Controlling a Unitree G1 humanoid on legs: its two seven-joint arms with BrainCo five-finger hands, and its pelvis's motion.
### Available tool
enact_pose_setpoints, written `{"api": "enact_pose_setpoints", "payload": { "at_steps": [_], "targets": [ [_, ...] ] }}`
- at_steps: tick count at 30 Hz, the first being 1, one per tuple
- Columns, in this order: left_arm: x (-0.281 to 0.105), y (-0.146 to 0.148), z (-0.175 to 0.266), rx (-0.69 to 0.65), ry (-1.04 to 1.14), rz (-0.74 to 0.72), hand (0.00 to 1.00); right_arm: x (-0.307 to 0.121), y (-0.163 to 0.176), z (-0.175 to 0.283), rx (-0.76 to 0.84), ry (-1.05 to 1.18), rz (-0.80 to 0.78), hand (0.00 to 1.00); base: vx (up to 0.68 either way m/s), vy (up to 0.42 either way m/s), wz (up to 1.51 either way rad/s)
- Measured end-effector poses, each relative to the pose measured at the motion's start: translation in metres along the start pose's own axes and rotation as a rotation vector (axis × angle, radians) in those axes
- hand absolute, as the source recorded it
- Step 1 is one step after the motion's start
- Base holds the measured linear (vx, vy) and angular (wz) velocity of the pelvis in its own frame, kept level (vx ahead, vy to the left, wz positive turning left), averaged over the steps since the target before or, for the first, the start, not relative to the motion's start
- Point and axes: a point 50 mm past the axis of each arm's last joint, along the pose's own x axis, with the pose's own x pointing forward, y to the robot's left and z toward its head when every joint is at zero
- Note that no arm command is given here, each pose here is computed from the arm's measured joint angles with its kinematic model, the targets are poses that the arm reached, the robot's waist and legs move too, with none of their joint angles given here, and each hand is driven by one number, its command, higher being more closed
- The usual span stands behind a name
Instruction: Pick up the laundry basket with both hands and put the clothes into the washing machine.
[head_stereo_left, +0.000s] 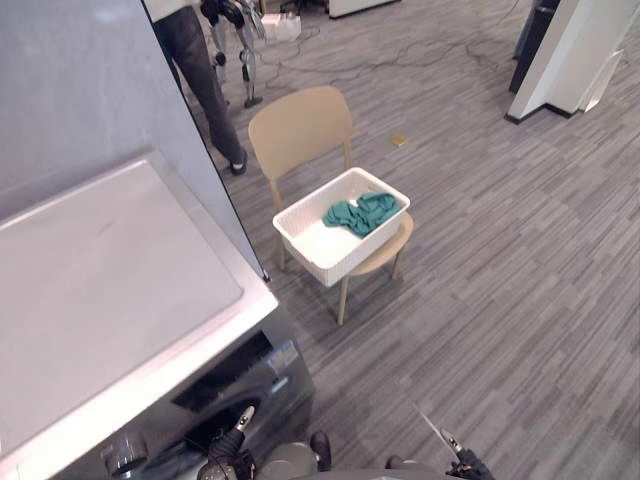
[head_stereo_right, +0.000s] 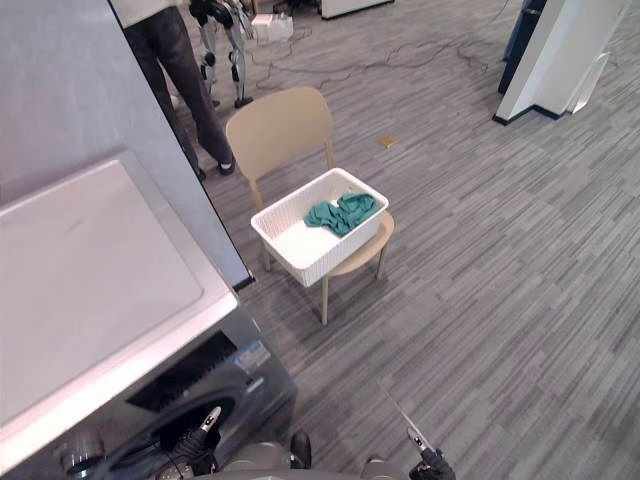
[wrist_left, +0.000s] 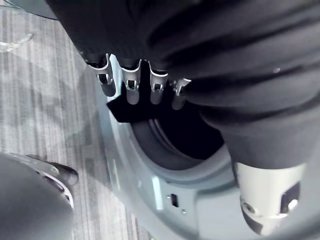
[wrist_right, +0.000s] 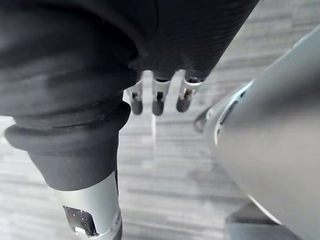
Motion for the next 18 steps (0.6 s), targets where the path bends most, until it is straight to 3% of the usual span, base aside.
{"api": "enact_pose_setpoints", "payload": {
  "at_steps": [8,10,14,17,18],
  "targets": [
    [0.002,0.012,-0.001,0.059,0.038,0.032,0.00,-0.001,-0.007,0.001,-0.012,-0.012,-0.023,0.00,0.32,-0.073,0.89],
    [0.002,0.017,0.000,0.111,0.031,0.032,0.00,-0.004,-0.014,-0.010,0.026,0.021,-0.052,0.00,0.30,-0.407,0.78],
    [-0.001,0.054,-0.003,0.177,0.030,0.115,0.00,-0.012,-0.034,-0.042,0.153,0.145,-0.152,0.00,0.22,-0.563,0.74],
    [-0.009,0.027,-0.037,0.092,0.127,0.035,0.00,-0.008,-0.046,-0.021,0.149,0.107,-0.182,0.00,0.18,-0.533,0.12],
    [-0.011,0.033,-0.040,0.052,0.137,0.053,0.00,-0.008,-0.047,-0.021,0.142,0.106,-0.182,0.00,0.12,-0.462,0.32]
  ]
}}
